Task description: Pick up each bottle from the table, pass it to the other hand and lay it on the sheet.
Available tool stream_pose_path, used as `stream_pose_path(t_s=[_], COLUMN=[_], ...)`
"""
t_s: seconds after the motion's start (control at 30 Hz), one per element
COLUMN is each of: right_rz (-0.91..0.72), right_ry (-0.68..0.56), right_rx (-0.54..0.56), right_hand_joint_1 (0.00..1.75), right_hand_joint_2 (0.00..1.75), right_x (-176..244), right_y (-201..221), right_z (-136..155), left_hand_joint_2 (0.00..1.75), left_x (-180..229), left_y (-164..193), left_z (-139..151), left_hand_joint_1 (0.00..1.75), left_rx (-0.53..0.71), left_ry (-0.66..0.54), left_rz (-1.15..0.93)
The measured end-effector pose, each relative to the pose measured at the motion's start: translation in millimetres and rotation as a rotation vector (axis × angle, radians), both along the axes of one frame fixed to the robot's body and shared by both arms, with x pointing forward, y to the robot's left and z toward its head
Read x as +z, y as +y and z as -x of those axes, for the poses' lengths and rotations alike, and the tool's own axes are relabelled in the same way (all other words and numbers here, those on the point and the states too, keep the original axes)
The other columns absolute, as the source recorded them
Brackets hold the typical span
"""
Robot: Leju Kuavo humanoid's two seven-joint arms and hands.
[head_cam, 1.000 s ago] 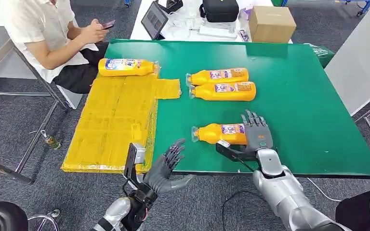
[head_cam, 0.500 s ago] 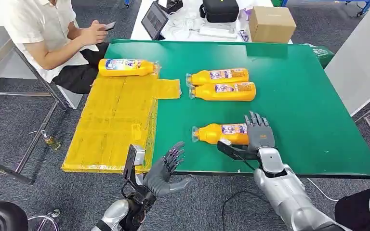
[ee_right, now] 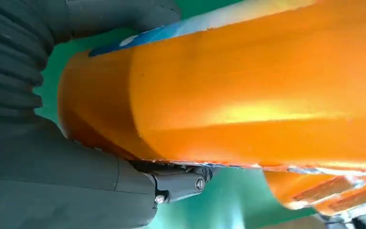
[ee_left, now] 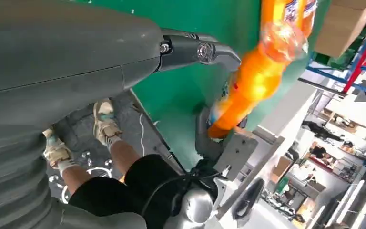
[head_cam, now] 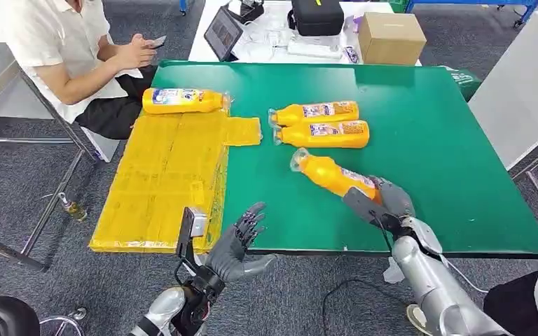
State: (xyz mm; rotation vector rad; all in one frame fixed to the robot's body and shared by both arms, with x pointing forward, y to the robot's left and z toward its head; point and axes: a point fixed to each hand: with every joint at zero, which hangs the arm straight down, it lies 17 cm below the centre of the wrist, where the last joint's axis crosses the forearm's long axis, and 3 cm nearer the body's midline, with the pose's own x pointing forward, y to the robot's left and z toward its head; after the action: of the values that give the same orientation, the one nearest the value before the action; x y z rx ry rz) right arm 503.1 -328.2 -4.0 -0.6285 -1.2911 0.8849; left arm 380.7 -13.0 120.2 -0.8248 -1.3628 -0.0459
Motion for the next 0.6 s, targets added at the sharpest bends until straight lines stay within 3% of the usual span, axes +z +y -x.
stream_pose_path(t_s=[0.4,0.47,0.6], right_rz=[-0.235,-0.325,-0.486], right_ry=[-0.026,-0.043,-0.067], right_rx=[-0.024,-0.027,0.025], right_hand_joint_1=[1.75,1.75,1.75], right_hand_joint_2=[1.75,1.75,1.75], right_x=[4.7,7.7,19.9], right_y=[8.6,17.4,56.0], right_z=[6.3,10.9,24.8], left_hand_joint_2=[1.75,1.75,1.75], left_x=[8.5,10.2,-1.6], left_y=[11.5,21.2,26.9], left_z=[-12.3,-18.5,-17.4], left_hand_joint_1=[0.0,0.0,0.0], left_rx=[0.065,0.136,0.167], left_ry=[-0.042,-0.079,-0.011], left_rz=[-0.002,-0.035,-0.007])
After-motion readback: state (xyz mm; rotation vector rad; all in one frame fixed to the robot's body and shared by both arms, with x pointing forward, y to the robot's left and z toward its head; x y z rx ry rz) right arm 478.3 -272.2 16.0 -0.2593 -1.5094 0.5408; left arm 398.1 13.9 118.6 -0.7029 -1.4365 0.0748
